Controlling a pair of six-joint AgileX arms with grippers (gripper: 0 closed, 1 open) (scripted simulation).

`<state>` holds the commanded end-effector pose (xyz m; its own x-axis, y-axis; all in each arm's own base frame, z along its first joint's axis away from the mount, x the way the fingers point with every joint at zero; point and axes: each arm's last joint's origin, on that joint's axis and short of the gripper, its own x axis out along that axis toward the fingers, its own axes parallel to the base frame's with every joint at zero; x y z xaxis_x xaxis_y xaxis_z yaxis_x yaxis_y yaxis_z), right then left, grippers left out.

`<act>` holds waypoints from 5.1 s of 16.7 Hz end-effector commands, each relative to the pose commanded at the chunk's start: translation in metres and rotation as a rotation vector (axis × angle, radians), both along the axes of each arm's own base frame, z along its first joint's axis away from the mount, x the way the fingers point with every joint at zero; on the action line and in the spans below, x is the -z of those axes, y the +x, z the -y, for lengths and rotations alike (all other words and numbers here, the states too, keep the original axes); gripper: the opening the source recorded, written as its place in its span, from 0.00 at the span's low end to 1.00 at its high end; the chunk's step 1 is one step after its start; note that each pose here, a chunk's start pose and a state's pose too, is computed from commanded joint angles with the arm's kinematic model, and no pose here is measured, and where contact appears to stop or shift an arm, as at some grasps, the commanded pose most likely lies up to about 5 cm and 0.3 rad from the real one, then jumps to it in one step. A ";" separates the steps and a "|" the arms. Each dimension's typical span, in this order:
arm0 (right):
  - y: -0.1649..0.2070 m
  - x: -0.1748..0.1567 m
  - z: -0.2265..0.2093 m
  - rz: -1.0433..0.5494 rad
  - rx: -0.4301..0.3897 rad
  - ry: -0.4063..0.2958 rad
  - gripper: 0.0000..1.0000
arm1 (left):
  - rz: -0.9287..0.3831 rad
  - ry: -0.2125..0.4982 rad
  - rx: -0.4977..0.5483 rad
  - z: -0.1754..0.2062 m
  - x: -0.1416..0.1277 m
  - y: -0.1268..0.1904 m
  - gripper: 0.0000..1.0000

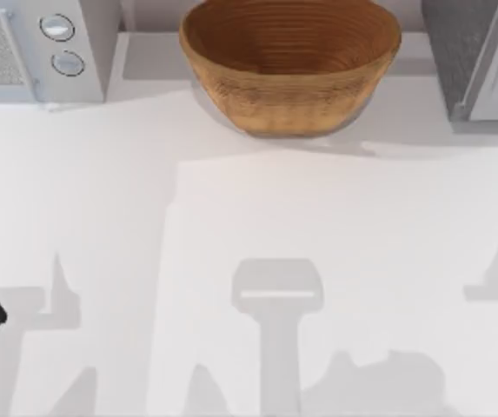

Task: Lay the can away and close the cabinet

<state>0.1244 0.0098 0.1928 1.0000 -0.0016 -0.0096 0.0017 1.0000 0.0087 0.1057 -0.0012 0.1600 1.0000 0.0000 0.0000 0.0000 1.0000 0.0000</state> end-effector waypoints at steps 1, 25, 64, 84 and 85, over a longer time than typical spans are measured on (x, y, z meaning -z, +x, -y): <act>-0.005 0.007 0.003 0.003 0.000 -0.002 0.00 | 0.000 0.000 0.000 0.000 0.000 0.000 1.00; -0.007 -0.129 0.003 0.064 -0.008 -0.011 0.00 | 0.000 0.000 0.000 0.000 0.000 0.000 1.00; 0.237 -0.348 -0.040 0.005 0.003 -0.008 0.00 | 0.000 0.000 0.000 0.000 0.000 0.000 1.00; 0.282 -0.337 -0.035 0.009 0.000 -0.005 0.45 | 0.000 0.000 0.000 0.000 0.000 0.000 1.00; 0.282 -0.337 -0.035 0.009 0.000 -0.005 0.53 | 0.000 0.000 0.000 0.000 0.000 0.000 1.00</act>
